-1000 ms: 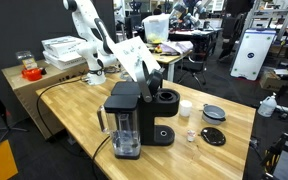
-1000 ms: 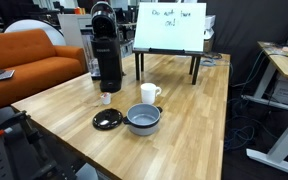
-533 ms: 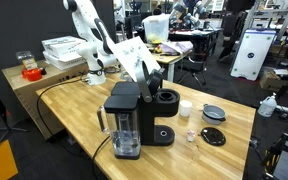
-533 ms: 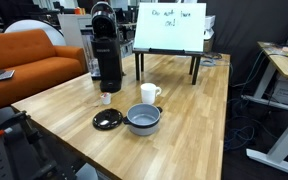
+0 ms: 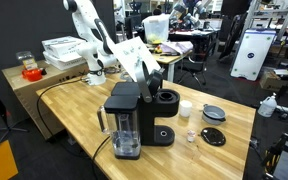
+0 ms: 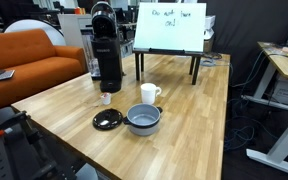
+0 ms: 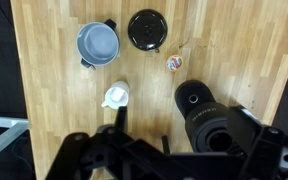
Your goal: Get the packaged object and put it in the grey pot
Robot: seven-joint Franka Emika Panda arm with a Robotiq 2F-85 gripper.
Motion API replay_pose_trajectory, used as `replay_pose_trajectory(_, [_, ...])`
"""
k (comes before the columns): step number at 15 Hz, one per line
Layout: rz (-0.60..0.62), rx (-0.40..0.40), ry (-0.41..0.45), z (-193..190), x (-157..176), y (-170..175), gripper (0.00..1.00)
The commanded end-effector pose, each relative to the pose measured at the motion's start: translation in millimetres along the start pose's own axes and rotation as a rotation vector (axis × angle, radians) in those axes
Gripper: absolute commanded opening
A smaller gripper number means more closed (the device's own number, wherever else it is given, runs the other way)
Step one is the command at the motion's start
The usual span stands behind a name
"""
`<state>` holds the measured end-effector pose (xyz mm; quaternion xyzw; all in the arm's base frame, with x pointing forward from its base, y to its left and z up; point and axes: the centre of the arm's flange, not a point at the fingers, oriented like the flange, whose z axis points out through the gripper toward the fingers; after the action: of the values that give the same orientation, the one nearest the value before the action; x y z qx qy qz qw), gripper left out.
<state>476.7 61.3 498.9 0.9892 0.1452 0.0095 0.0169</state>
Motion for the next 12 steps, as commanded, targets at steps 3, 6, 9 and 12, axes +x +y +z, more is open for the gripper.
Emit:
replay_pose_trajectory(3, [-0.064,0.000,-0.070,34,-3,-9,1.00])
replay_pose_trajectory(6, [-0.092,-0.008,-0.088,50,0,-8,1.00])
replay_pose_trajectory(9, [-0.095,-0.009,-0.081,47,-1,-8,1.00])
replay_pose_trajectory(12, [-0.095,-0.009,-0.081,47,-1,-8,1.00])
